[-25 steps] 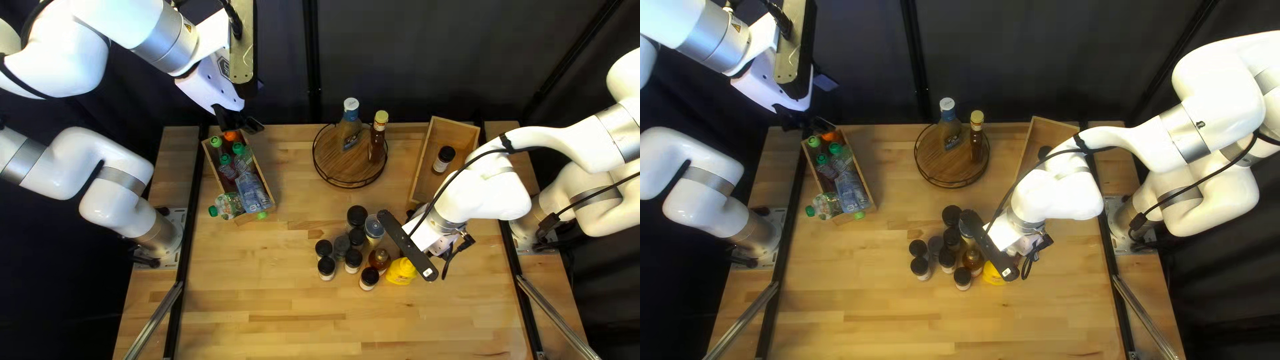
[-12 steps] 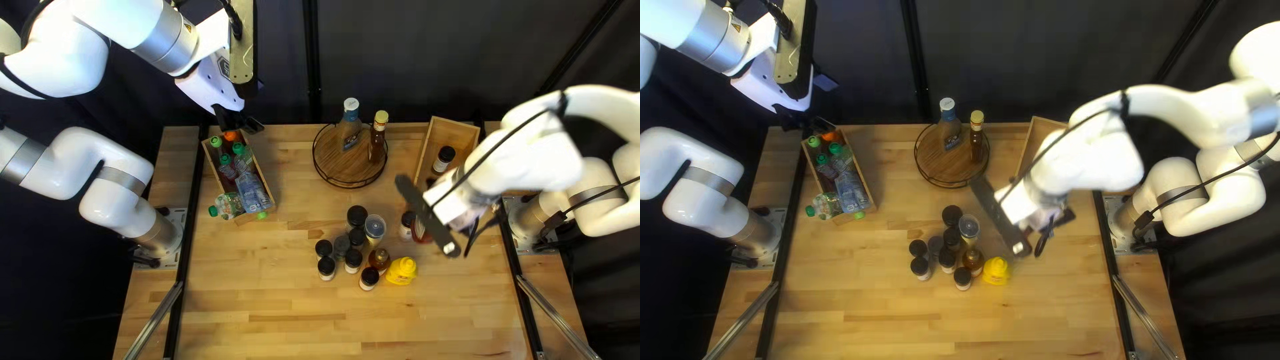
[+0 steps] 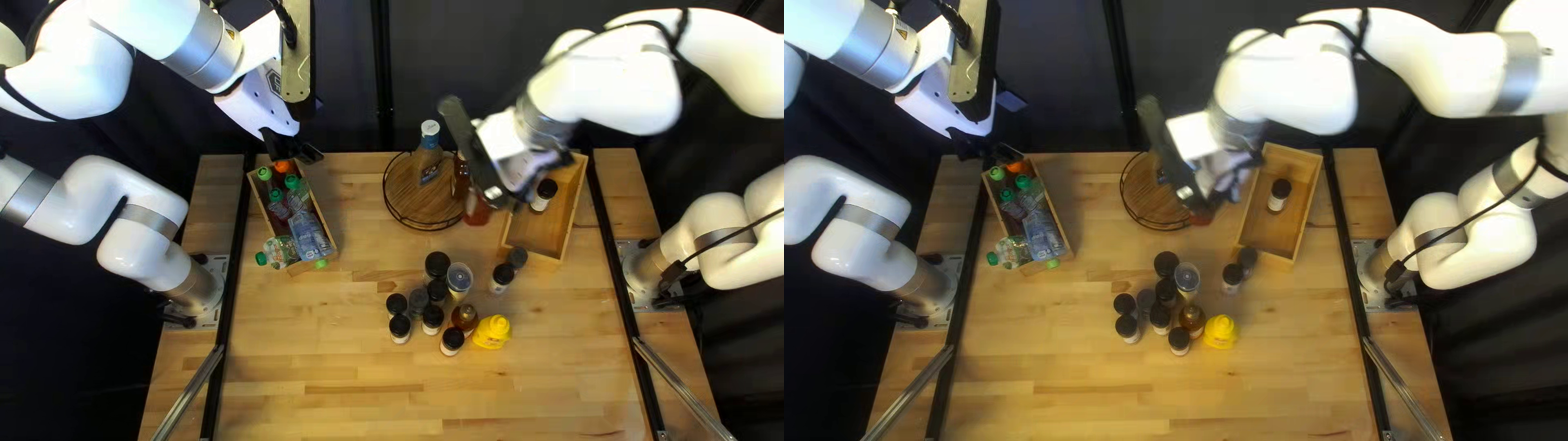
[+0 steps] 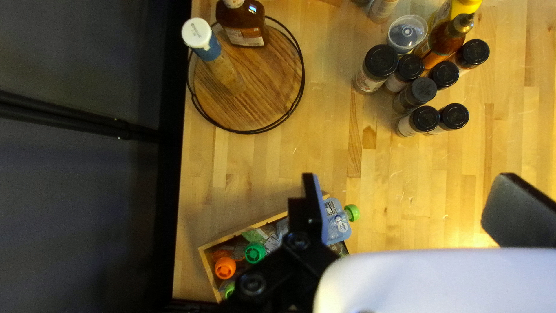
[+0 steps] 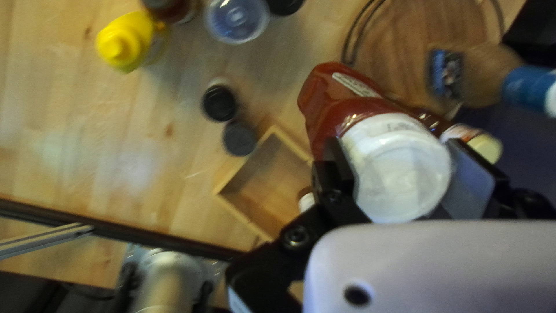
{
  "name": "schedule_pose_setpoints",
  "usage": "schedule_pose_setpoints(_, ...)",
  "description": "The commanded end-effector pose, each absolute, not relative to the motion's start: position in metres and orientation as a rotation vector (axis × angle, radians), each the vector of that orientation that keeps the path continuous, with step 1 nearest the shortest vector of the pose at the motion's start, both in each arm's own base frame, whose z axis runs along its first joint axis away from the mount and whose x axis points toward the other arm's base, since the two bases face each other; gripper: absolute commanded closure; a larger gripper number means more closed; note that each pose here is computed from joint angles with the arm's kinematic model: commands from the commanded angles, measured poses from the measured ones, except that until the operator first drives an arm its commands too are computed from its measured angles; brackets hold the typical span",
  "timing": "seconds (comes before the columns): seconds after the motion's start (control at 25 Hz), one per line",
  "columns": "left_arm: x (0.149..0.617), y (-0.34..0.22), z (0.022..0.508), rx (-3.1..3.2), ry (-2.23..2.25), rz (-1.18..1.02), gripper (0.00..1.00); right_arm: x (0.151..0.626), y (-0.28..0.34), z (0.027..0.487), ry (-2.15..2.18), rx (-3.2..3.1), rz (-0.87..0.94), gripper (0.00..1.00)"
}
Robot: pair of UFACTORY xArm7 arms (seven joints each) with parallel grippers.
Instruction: Separate condiments, baby food and spices and place it in 3 different racks/containers
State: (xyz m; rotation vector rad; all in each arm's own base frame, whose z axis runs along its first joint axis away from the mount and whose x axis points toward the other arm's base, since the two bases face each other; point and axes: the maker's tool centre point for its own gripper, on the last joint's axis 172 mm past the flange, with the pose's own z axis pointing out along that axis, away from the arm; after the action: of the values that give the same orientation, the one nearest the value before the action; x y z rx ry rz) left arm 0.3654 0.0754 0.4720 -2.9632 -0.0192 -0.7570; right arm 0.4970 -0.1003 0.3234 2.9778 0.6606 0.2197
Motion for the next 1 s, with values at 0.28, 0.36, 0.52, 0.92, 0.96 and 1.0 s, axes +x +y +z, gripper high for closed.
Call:
schedule_pose_setpoints(0.28,0.365,0.075,0.472,-2.963,-0.019,-0.757,0.00,0.546,-0.145,0.261,0.737,2.995,0.211,1.00)
schedule_pose_setpoints(0.36,0.365,0.075,0.472,-2.963,-0.019,-0.757,0.00,0.549,-0.147,0.253,0.746,2.982,0.215,1.00)
schedule_pose_setpoints(0.52,0.365,0.075,0.472,-2.963,-0.019,-0.757,0.00,0.553,-0.151,0.239,0.772,2.962,0.206,1.00)
schedule_pose_setpoints(0.92,0.365,0.075,0.472,-2.963,-0.019,-0.757,0.00,0.554,-0.164,0.209,0.780,2.944,0.147,1.00)
schedule_pose_setpoints(0.96,0.365,0.075,0.472,-2.963,-0.019,-0.757,0.00,0.555,-0.165,0.205,0.782,2.943,0.141,1.00)
schedule_pose_setpoints(1.0,0.365,0.075,0.472,-2.963,-0.019,-0.757,0.00,0.555,-0.165,0.202,0.784,2.942,0.137,1.00)
